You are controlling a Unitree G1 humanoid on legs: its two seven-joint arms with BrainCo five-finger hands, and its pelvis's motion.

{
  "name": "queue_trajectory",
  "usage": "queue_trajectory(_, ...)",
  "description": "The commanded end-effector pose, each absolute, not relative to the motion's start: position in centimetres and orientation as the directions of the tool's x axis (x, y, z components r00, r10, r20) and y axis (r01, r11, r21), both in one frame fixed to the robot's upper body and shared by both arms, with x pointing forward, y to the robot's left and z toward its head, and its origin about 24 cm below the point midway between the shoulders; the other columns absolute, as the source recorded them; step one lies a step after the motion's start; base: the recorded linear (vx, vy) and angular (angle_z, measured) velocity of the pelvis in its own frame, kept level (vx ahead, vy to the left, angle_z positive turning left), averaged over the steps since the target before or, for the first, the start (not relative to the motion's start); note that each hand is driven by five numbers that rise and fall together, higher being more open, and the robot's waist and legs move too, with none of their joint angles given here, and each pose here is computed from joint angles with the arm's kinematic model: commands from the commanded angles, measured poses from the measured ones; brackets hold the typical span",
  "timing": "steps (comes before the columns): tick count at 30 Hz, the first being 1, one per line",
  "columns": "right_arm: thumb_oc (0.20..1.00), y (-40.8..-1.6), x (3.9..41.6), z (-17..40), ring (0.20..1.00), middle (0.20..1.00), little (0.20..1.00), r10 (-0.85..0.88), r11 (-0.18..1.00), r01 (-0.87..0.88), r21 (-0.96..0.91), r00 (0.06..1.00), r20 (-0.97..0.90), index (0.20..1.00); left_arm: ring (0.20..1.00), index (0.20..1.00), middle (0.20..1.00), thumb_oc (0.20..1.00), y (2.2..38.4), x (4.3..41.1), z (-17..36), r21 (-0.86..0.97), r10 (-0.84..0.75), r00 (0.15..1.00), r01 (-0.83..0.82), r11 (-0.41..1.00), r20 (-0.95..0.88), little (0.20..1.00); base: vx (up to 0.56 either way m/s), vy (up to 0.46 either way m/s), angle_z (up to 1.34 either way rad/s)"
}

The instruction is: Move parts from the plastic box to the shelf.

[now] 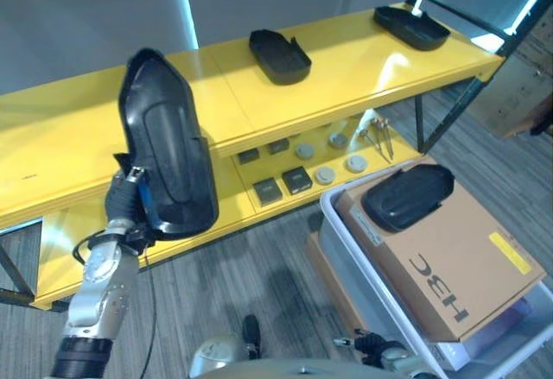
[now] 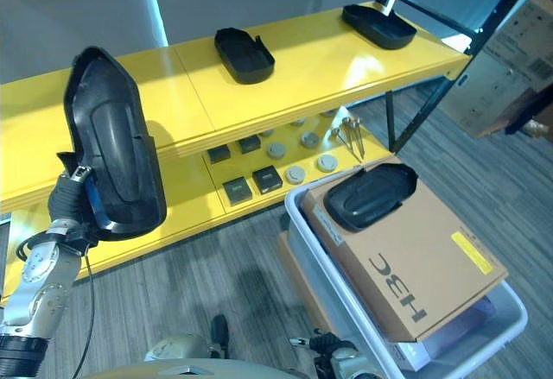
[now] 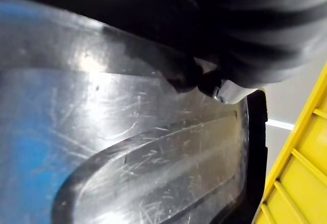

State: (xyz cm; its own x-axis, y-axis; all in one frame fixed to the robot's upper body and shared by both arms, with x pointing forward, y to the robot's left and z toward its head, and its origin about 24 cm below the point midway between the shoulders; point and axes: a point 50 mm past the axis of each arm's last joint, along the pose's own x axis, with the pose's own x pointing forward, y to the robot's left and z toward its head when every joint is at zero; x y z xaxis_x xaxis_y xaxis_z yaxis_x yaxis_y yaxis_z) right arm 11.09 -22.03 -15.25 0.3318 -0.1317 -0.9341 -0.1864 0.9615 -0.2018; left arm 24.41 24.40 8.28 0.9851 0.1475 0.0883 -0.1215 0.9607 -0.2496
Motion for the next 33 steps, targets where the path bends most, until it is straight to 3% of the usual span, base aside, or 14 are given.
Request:
queue_trajectory(1, 1.000, -23.3, 8.7, -15.7, 1.000, 1.000, 1.000, -0.183, 0.971, -0.102, -0.218, 0.276, -0.944, 1.000, 0.200, 0.200, 0.200, 0.200, 23.5, 25.7, 10.9, -0.229, 0.109, 0.968, -0.056, 0.972, 0.225, 0.200, 0.22, 0.353, 0.09)
queue_trajectory(6, 1.000, -24.6, 8.1, -15.6, 1.000, 1.000, 1.000, -0.194, 0.976, -0.038, -0.212, 0.278, -0.941, 1.000, 0.200, 0.200, 0.200, 0.200, 21.6, 27.5, 11.8, -0.187, 0.098, 0.965, -0.053, 0.981, 0.244, 0.200, 0.14, 0.179, 0.72)
queue_trajectory(16, 1.000, -25.0, 7.9, -15.6, 1.000, 1.000, 1.000, -0.200, 0.975, -0.035, -0.218, 0.273, -0.941, 1.000, 0.200, 0.200, 0.200, 0.200, 20.0, 27.7, 12.7, -0.194, 0.048, 0.965, 0.003, 0.981, 0.257, 0.200, 0.23, -0.237, 0.88)
queue_trajectory(25, 1.000, -25.9, 8.5, -15.2, 1.000, 1.000, 1.000, -0.224, 0.968, -0.048, -0.246, 0.280, -0.934, 1.000, 0.200, 0.200, 0.200, 0.200, 19.6, 28.4, 12.2, -0.209, 0.099, 0.975, -0.056, 0.976, 0.197, 0.200, 0.13, -0.187, 0.05)
queue_trajectory(31, 1.000, -26.3, 8.0, -15.2, 1.000, 1.000, 1.000, -0.225, 0.966, -0.065, -0.251, 0.273, -0.935, 1.000, 0.200, 0.200, 0.200, 0.200, 20.9, 29.2, 11.3, -0.120, 0.194, 0.970, -0.177, 0.977, 0.145, 0.200, 0.04, -0.058, 0.04)
queue_trajectory(33, 1.000, -27.5, 7.8, -14.7, 1.000, 1.000, 1.000, -0.242, 0.961, -0.067, -0.267, 0.252, -0.937, 1.000, 0.200, 0.200, 0.200, 0.200, 25.1, 31.5, 11.4, 0.055, 0.362, 0.929, -0.367, 0.929, 0.074, 0.200, 0.10, 0.310, 0.33)
